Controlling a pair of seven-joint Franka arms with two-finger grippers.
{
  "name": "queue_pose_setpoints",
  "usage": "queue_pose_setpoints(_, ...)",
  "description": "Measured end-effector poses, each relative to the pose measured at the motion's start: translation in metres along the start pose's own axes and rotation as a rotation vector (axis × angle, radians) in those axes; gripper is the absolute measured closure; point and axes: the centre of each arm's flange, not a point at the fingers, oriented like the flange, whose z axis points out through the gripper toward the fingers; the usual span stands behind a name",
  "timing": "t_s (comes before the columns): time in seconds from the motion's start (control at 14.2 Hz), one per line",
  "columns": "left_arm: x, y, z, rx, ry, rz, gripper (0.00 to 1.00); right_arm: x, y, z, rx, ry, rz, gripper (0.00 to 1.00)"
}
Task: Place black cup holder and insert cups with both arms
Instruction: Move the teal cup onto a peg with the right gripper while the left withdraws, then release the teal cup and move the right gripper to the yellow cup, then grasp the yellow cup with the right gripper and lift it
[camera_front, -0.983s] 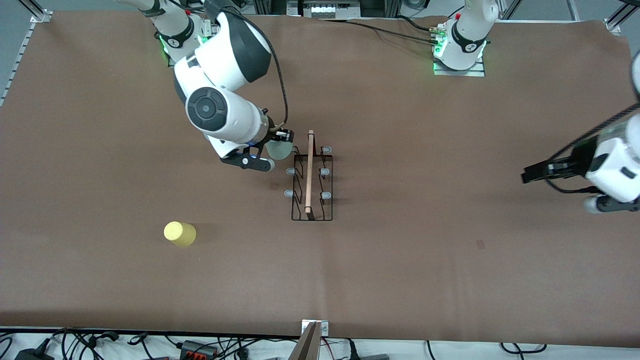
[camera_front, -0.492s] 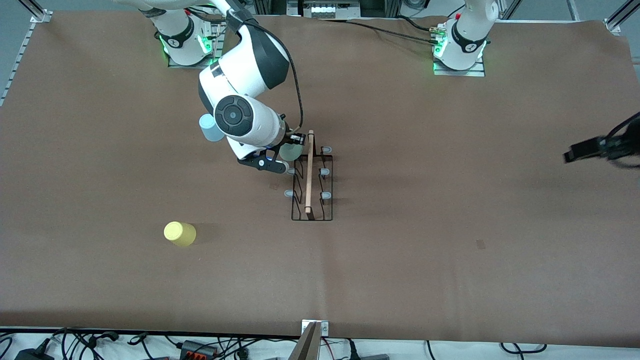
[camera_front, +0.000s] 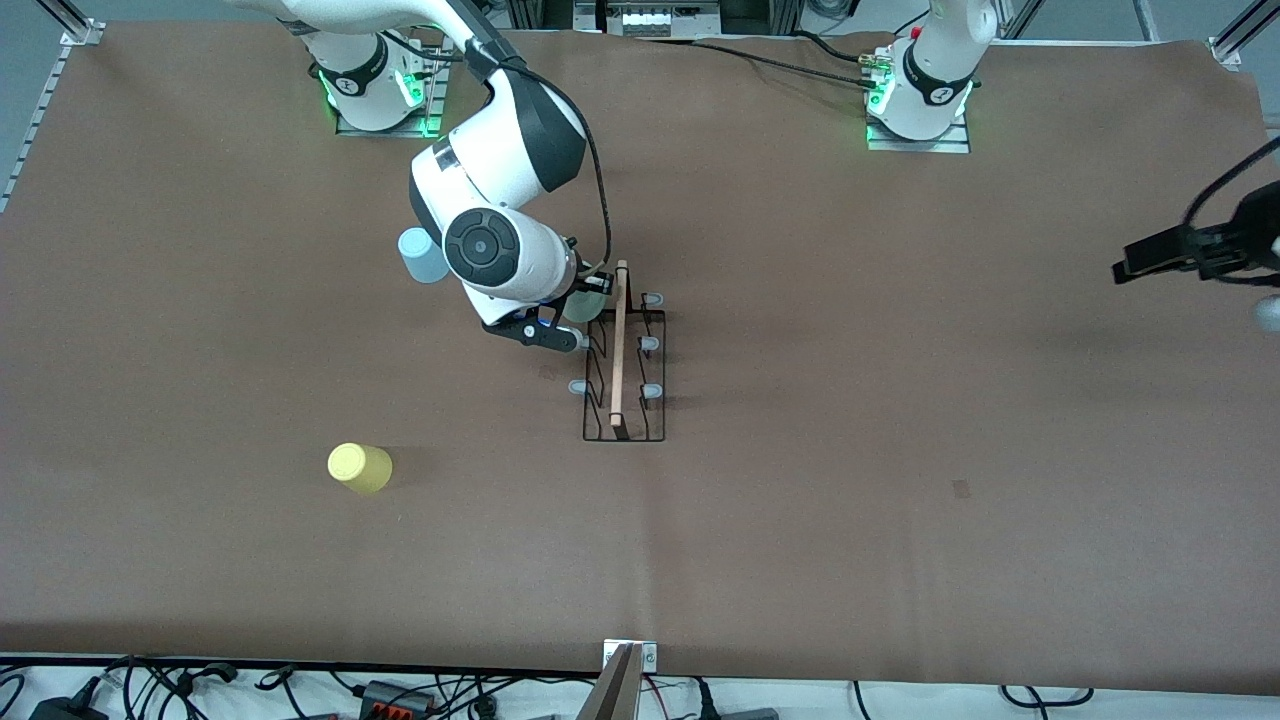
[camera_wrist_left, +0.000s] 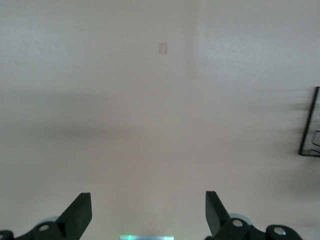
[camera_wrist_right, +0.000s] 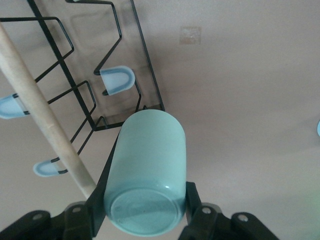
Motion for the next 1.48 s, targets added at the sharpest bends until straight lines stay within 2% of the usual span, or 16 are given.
queue_pose_setpoints(0.14, -0.016, 0.003, 0.009, 0.006, 0.016, 0.004, 0.0, 0.005, -0.002, 0.009, 0.005, 0.007, 0.003, 0.34)
queue_pose_setpoints(0.21, -0.024, 0.002, 0.008, 0.005, 0.02, 0.003, 0.0, 0.007, -0.004, 0.013, 0.004, 0.008, 0.007, 0.29)
queue_pose_setpoints(0.42, -0.036, -0.001, 0.001, 0.002, 0.031, -0.001, 0.0, 0.009, -0.005, 0.017, 0.006, 0.011, 0.04, 0.01)
queue_pose_setpoints(0.63, -0.037, -0.006, 0.002, 0.002, 0.027, -0.009, 0.0, 0.017, -0.004, -0.008, 0.039, 0.051, 0.056, 0.0)
queue_pose_setpoints(0.77, -0.036, -0.011, 0.006, 0.01, 0.02, -0.017, 0.0, 0.043, 0.016, -0.04, 0.057, 0.115, 0.1, 0.0)
queue_pose_setpoints(0.98, -0.037, -0.01, 0.006, 0.023, 0.011, -0.015, 0.0, 0.108, 0.082, -0.07, 0.016, 0.232, 0.186, 0.0)
queue_pose_setpoints(1.19, -0.04, -0.009, 0.003, 0.029, 0.006, -0.033, 0.0, 0.177, 0.145, -0.071, 0.013, 0.328, 0.123, 0.0)
queue_pose_setpoints(1.48, -0.04, -0.015, 0.003, 0.029, 0.005, -0.049, 0.0, 0.235, 0.212, -0.052, -0.025, 0.345, -0.047, 0.0)
